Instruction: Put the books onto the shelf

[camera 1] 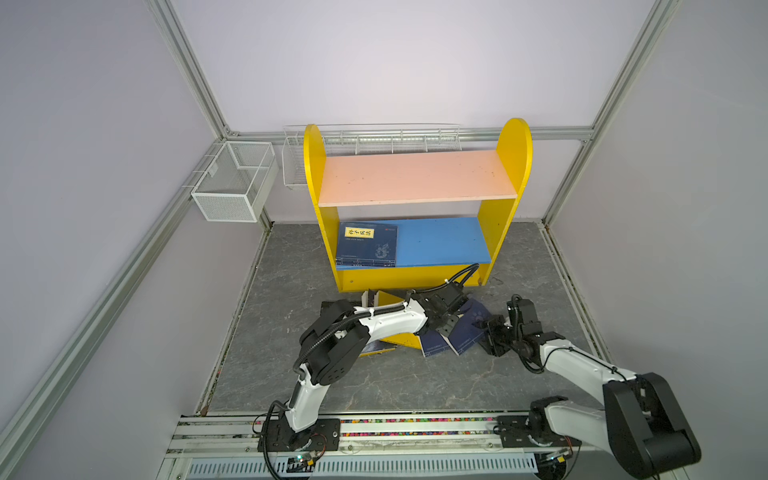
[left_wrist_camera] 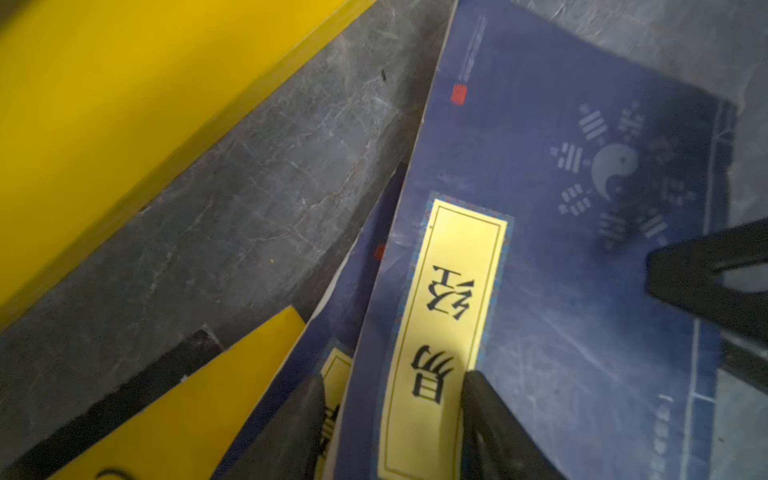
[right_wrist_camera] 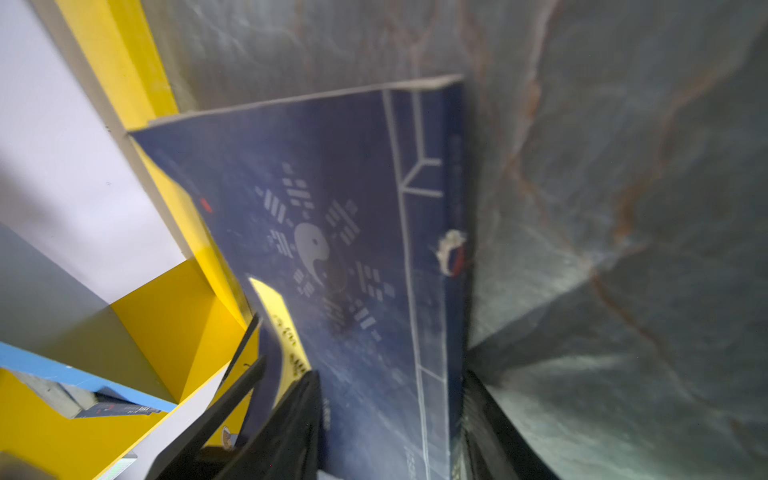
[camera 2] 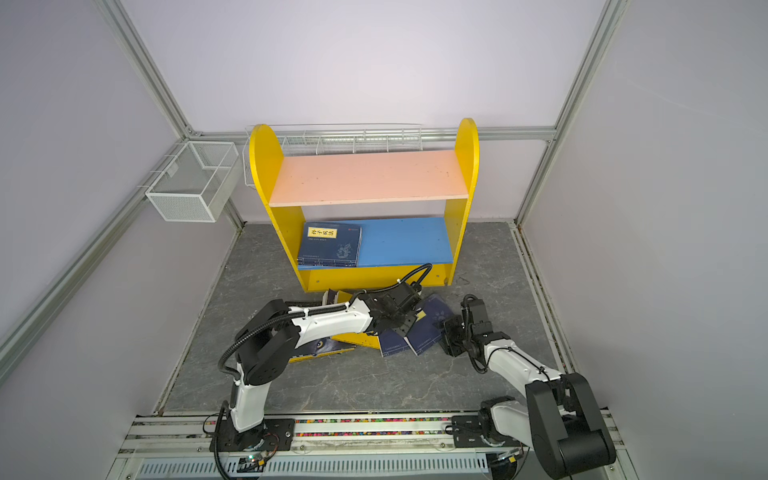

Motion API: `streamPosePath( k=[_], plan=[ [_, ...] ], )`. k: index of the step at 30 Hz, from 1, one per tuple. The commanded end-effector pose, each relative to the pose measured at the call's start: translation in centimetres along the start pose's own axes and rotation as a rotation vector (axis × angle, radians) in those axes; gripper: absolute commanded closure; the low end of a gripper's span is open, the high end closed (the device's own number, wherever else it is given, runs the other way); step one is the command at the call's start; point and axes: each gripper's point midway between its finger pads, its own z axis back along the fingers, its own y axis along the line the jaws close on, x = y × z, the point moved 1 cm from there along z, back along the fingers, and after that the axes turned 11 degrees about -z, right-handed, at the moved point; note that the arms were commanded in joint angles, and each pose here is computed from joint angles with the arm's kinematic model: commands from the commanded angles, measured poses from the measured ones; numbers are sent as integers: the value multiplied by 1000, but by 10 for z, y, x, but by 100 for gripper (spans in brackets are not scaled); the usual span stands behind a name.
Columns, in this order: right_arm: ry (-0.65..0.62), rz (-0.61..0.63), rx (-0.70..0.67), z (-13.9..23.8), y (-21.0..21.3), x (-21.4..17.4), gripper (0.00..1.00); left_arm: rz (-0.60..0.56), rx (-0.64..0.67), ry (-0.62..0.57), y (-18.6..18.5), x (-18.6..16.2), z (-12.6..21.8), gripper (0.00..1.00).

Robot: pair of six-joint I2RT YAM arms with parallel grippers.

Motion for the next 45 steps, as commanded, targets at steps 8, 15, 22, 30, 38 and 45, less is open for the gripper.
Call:
streamPosePath(
  k=[8,15,22,30,38,45],
  plan=[
    [14,79,191,6,46,-6,64,-25,-73,90,-14,-26,-16,50],
    [40,152,216,4,61,-18,65,-3,-131,51,-18,-21,-13,50],
    [72,186,203,-2,62,-26,82,32,-144,29,-14,-17,-12,50],
    [16,252,268,25,79,-28,94,193,-89,-173,30,21,47,27],
    [-31,532,512,105,158,-66,94,417,2,-512,87,62,178,7],
    [-25,534,742,120,200,-95,94,663,-195,-604,111,47,206,3]
  ],
)
